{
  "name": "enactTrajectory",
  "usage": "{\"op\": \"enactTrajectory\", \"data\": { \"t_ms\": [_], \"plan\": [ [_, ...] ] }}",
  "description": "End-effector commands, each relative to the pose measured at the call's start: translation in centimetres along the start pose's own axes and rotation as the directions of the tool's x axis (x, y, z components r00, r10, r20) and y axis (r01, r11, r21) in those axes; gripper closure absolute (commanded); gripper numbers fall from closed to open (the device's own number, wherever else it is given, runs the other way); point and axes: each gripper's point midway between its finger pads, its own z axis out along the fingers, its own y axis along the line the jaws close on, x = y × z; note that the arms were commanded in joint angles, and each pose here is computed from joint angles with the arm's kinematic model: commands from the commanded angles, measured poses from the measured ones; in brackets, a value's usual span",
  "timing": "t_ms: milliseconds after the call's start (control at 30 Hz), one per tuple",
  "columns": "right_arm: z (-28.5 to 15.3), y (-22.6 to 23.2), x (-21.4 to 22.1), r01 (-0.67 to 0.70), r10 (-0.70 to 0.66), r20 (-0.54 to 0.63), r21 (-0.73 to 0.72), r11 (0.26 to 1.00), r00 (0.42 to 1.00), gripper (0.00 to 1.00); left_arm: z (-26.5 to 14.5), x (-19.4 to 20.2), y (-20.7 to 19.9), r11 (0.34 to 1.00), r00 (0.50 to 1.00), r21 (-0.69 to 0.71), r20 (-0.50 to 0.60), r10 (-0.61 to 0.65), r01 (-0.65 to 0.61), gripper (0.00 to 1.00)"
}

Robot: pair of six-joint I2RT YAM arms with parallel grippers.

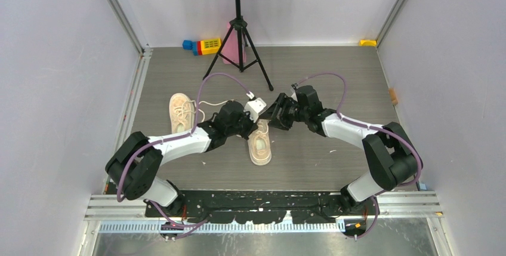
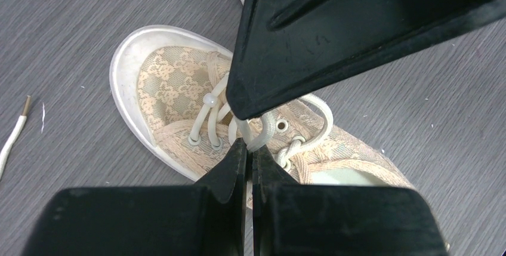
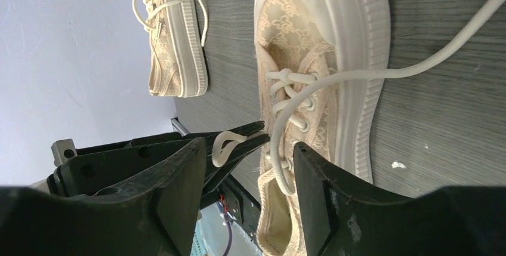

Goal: Tie the shoes

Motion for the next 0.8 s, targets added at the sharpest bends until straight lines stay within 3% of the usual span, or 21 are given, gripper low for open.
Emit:
{"op": "enactTrajectory", "data": {
  "t_ms": [0,300,533,767],
  "plan": [
    [-0.6,0.4,-1.0,-0.001,0.001,0.047,-0.015,1.0,0.999,0.39,-0.3,-1.0,1.1,0.995,0.995,-0.061,0.065,-0.07,0.074,1.0],
    [0.2,-0.4,-1.2,-0.03,0.029,0.027,0.026,0.999,0.999,0.51,-0.6,-0.9,0.8,0.994,0.99,-0.051,0.108,-0.093,0.099,1.0],
    [1.2,0.5,-1.0,-0.046,0.046,-0.018,-0.029,0.998,0.999,0.35,-0.5,-1.0,0.8,0.995,0.99,-0.05,0.11,-0.083,0.089,1.0],
    [1.3,2.0,-0.7,-0.094,0.09,-0.044,-0.119,0.988,0.995,0.44,-0.3,-1.0,0.9,0.995,0.993,-0.054,0.098,-0.073,0.078,1.0]
  ]
}}
